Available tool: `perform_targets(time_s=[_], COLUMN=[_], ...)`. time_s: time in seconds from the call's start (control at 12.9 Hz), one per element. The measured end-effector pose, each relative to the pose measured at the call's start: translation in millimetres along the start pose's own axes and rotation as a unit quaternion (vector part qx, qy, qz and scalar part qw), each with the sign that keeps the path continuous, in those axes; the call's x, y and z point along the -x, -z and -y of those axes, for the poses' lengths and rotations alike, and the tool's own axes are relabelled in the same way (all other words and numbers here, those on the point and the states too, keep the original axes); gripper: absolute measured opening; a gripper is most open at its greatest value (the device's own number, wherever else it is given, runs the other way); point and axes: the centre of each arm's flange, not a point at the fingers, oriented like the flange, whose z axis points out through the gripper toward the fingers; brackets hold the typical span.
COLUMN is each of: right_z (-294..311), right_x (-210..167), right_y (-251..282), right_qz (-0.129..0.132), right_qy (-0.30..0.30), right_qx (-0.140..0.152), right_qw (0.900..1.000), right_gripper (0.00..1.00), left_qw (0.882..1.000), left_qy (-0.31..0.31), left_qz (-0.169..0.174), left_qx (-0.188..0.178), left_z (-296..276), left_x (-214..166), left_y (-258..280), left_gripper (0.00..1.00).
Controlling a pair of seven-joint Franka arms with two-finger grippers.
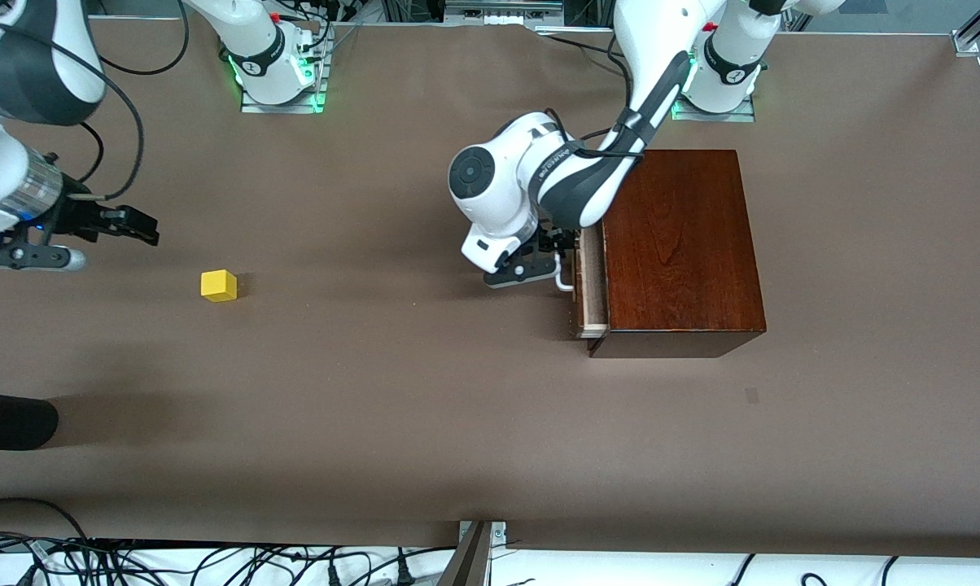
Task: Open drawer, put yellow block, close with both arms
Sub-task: 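Pull the drawer open with the left gripper while the right gripper reaches the cube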
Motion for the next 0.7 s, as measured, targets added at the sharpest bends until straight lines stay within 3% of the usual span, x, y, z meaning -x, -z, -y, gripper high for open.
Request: perform_targets(time_s=[0.7], right_z=[-18.8], right_x=[25.3], right_y=[-104.8], right_qz=[-0.034], right_qy=[0.131], right_qx=[0.004], right_qw=[0.991], right_gripper=[1.00], left_qw=[1.000], left_qy=[0.009], left_qz=[-0.016], left_qx=[0.011], left_z=[-35.2], left_x=[9.8], left_y=[9.3], left_gripper=[1.00])
